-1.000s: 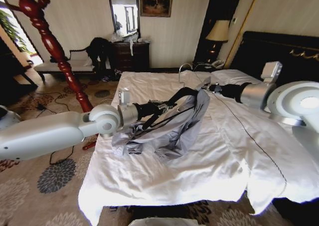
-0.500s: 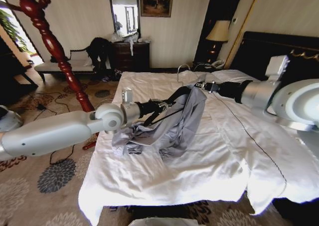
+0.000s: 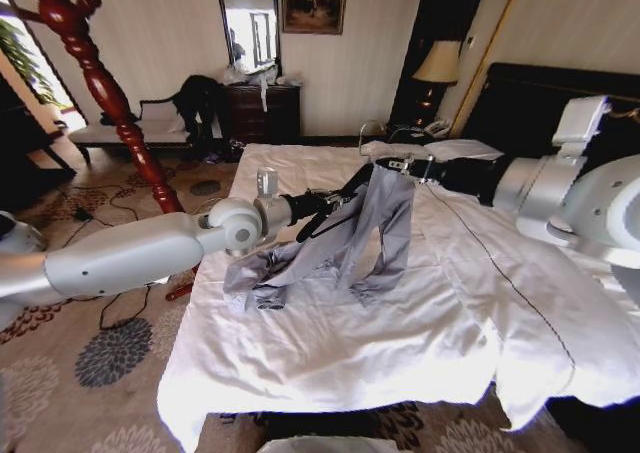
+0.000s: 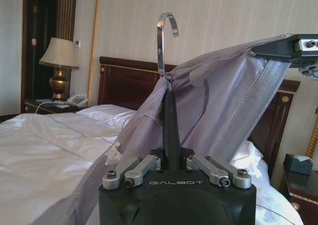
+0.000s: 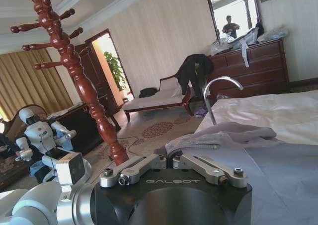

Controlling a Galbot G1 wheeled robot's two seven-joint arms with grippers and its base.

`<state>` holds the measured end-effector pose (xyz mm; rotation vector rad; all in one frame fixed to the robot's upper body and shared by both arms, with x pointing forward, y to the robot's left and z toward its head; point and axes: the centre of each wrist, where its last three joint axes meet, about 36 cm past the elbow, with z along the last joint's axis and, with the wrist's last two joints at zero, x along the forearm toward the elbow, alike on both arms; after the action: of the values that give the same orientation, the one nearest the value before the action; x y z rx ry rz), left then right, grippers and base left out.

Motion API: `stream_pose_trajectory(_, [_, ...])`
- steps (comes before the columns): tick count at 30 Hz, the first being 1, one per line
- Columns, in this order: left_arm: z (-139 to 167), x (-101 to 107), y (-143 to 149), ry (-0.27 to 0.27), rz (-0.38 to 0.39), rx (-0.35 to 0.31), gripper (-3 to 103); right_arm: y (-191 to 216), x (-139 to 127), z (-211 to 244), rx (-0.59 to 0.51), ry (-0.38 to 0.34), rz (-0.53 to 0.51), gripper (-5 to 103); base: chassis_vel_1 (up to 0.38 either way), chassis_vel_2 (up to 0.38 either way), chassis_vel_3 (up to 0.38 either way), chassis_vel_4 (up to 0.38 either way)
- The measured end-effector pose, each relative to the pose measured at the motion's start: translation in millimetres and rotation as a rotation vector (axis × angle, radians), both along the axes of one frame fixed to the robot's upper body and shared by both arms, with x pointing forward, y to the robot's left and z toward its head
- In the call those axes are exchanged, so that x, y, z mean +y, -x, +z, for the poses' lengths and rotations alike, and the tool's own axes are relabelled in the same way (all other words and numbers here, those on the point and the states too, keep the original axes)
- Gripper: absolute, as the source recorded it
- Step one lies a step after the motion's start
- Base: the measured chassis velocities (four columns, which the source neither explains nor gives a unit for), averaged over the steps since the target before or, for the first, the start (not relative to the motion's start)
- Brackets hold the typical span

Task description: Pick up the clothes from the bed and hang them on the clothes hanger.

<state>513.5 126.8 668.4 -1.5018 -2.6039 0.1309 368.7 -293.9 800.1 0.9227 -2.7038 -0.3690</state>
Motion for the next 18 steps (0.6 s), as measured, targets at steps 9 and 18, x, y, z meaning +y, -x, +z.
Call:
stream_pose_trajectory(9, [0.3, -10.3, 10.3, 0.013, -0.023, 0.004, 16, -4.7, 0.9, -22.9, 0.009, 0.065, -0.039, 1, 0.0, 0.0, 0.0, 0.0])
stream_pose_trajectory(18, [10.1, 0.7, 3.2, 0.031, 0.021, -0.016, 16, 1.5, 13.3, -38.9, 0.018, 0.099, -0.01, 1, 0.0, 0.0, 0.0, 0.0])
